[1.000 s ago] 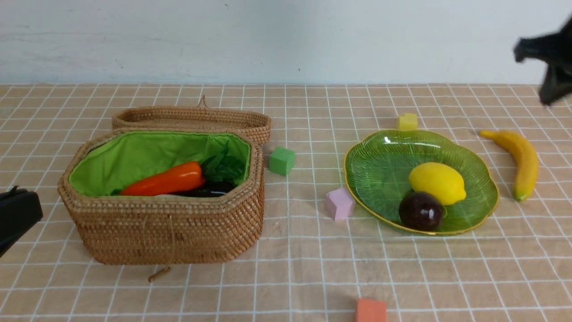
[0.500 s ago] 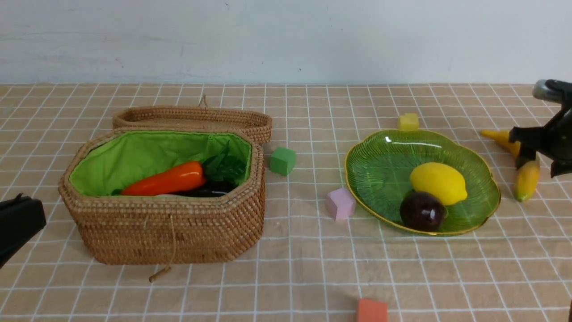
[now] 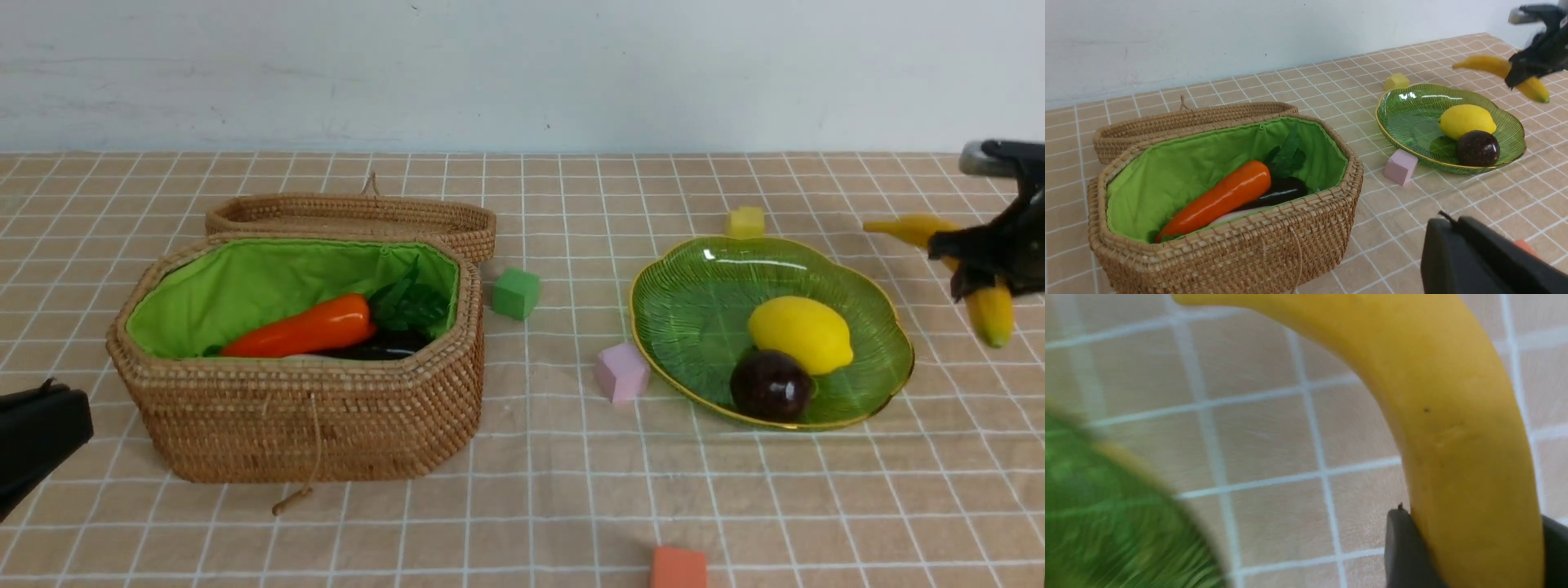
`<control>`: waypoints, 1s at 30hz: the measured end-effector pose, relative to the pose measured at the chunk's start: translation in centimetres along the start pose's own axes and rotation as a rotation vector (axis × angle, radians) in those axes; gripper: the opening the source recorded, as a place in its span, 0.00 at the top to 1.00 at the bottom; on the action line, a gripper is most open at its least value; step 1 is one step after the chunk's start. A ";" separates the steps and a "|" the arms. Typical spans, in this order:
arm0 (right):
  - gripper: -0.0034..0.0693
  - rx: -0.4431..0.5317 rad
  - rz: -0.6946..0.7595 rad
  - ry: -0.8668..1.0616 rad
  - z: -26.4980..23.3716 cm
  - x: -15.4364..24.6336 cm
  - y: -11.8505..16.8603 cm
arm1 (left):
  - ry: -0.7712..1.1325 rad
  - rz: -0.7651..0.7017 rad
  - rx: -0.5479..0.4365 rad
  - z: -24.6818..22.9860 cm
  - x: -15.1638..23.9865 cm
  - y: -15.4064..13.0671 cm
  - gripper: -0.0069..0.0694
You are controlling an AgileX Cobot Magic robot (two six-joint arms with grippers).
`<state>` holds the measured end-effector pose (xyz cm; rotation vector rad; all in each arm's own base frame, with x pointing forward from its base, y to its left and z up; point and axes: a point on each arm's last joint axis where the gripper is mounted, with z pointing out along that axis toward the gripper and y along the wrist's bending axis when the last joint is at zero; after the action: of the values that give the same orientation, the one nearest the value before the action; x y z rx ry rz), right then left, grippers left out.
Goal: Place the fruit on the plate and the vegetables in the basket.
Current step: Use the right arm to grab a banana and put it into the right plate
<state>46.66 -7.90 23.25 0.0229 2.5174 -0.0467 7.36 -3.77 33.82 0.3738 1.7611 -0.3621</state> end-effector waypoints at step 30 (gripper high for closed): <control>0.17 -0.223 -1.085 -0.216 -3.3 -1.5 12.7 | -0.017 0.065 -0.006 0.0 -0.2 0.1 0.89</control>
<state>46.32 4.90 26.47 -1.3377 2.0194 -0.1897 7.41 -3.73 33.97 0.4217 1.7290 -0.3122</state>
